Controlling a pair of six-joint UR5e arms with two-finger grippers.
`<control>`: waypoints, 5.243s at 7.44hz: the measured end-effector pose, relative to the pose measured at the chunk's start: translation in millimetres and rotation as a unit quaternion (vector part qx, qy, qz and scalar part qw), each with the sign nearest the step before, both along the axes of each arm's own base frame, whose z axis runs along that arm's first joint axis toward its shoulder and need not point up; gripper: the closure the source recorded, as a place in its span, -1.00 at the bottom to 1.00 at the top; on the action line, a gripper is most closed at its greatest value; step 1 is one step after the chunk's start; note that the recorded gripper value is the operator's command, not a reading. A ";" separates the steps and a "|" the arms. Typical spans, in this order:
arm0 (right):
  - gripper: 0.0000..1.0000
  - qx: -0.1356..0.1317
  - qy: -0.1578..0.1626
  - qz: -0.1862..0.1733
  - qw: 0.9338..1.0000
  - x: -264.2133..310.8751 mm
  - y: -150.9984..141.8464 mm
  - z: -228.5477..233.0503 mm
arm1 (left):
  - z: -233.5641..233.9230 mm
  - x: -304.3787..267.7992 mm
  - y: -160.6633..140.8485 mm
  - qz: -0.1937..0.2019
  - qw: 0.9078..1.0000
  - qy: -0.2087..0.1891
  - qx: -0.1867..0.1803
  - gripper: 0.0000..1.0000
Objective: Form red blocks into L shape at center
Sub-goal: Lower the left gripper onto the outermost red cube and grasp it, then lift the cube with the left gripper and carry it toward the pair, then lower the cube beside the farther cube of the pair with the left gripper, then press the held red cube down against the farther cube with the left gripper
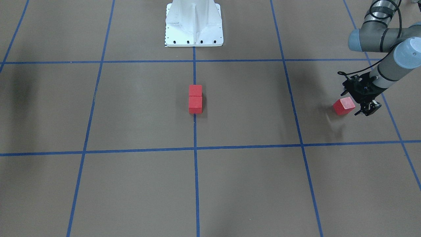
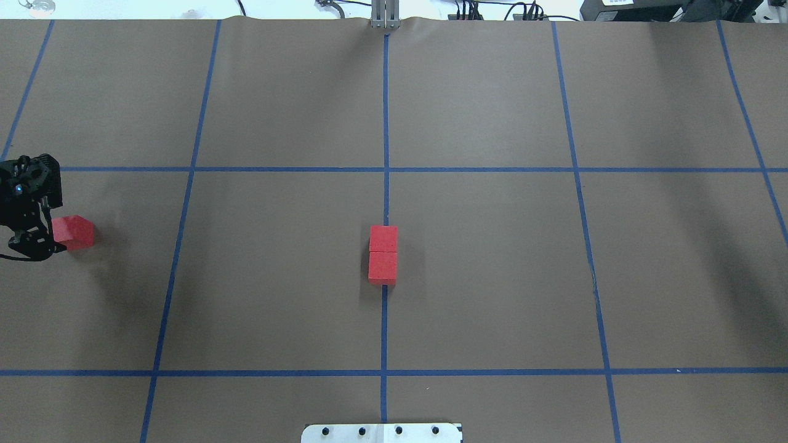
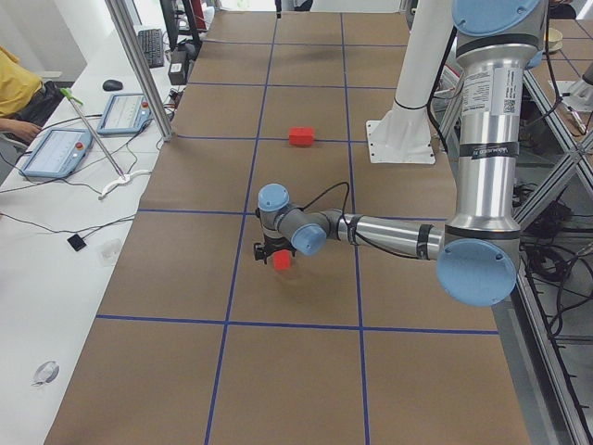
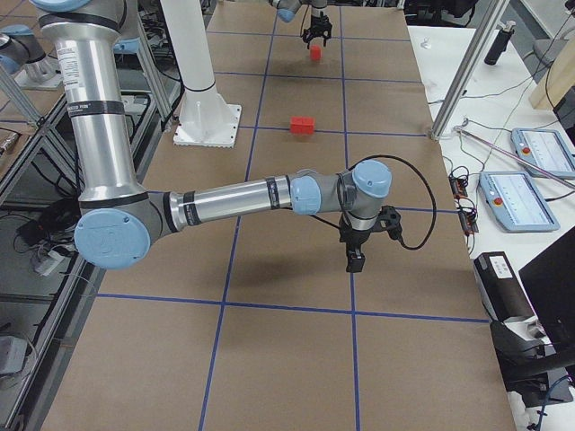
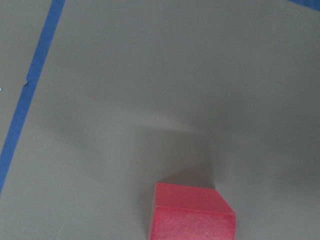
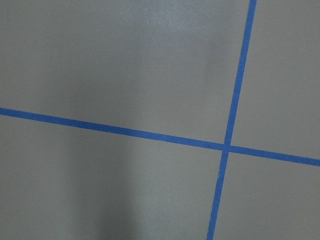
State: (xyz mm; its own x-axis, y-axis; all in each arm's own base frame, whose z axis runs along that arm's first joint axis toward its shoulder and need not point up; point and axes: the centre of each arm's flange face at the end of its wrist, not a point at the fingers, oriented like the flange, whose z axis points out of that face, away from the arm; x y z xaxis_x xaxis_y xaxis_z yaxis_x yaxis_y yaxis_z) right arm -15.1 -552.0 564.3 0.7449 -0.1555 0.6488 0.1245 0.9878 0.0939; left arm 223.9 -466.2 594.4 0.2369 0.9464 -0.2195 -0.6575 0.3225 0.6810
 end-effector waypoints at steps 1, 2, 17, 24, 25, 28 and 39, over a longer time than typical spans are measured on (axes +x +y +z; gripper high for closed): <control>-0.99 0.000 0.000 0.000 1.000 0.0 0.0 -0.1 | 2.0 1.0 0.4 0.001 1.000 -0.001 -0.001 -0.42; -0.99 0.000 0.000 0.000 1.000 0.0 0.0 -0.3 | 3.6 2.6 1.1 0.003 1.000 -0.002 -0.003 -0.19; -0.99 0.005 -0.001 0.004 1.000 -0.2 -7.1 -9.6 | -364.9 239.8 -42.8 0.033 0.993 0.105 0.049 0.67; -0.99 0.004 -0.001 0.004 1.000 -0.2 -7.0 -8.5 | -397.9 336.2 24.1 0.102 0.988 0.046 0.104 0.34; -0.99 0.004 -0.001 0.004 1.000 -0.2 -7.1 -8.6 | -402.9 346.2 21.7 0.105 0.988 0.044 0.102 0.32; -0.99 0.004 -0.002 0.004 1.000 -0.3 -7.2 -8.8 | -405.6 362.1 17.4 0.108 0.989 0.037 0.097 0.28; -0.99 0.004 -0.003 0.004 1.000 -0.5 -7.0 -8.8 | -395.2 380.1 26.0 0.104 0.989 0.017 0.101 -0.01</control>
State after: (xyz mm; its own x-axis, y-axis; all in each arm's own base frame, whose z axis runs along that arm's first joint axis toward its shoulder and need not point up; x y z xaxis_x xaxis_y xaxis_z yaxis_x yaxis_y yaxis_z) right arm -15.6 -559.0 555.5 0.7430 -0.1535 0.6515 0.1151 0.9882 0.1015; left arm 604.0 -440.1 199.2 0.0273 0.9993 -0.0257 -0.6715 0.0374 0.7401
